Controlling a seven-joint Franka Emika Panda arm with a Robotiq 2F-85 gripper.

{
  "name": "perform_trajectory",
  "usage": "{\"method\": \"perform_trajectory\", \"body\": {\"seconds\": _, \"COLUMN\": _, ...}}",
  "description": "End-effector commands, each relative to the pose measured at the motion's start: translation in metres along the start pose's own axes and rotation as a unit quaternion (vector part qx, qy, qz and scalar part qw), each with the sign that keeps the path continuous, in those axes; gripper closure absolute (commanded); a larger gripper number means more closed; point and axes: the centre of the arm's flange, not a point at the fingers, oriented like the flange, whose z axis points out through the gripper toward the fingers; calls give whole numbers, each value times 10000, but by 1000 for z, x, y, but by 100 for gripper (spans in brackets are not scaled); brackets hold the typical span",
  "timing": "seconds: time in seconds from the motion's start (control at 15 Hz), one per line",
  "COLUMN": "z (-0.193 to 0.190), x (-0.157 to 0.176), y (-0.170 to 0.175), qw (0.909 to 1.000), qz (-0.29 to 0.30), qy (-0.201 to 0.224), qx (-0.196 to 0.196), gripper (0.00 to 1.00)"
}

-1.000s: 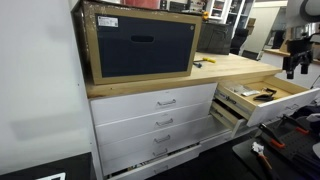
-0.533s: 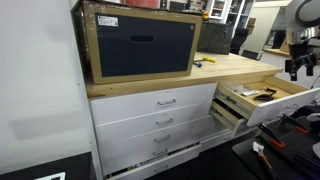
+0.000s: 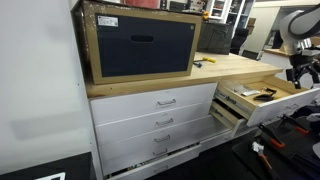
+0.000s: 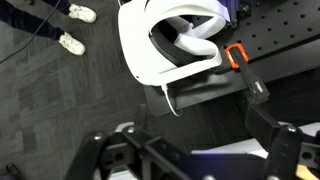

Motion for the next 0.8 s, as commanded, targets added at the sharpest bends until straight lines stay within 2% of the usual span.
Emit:
{"method": "perform_trajectory", "body": {"seconds": 0.0, "z": 4, "x": 18, "y": 12, "qw": 9996, "qz": 177, "qy": -204, "qx": 54, "gripper": 0}}
{"method": "perform_trajectory", "body": {"seconds": 0.07, "z": 2, "x": 15, "y": 13, "qw": 9997, "qz": 6, "qy": -208, "qx": 120, "gripper": 0}}
{"method": "perform_trajectory", "body": {"seconds": 0.73, "z": 7, "x": 12, "y": 10, "qw": 9998, "qz": 64, "qy": -154, "qx": 80, "gripper": 0}}
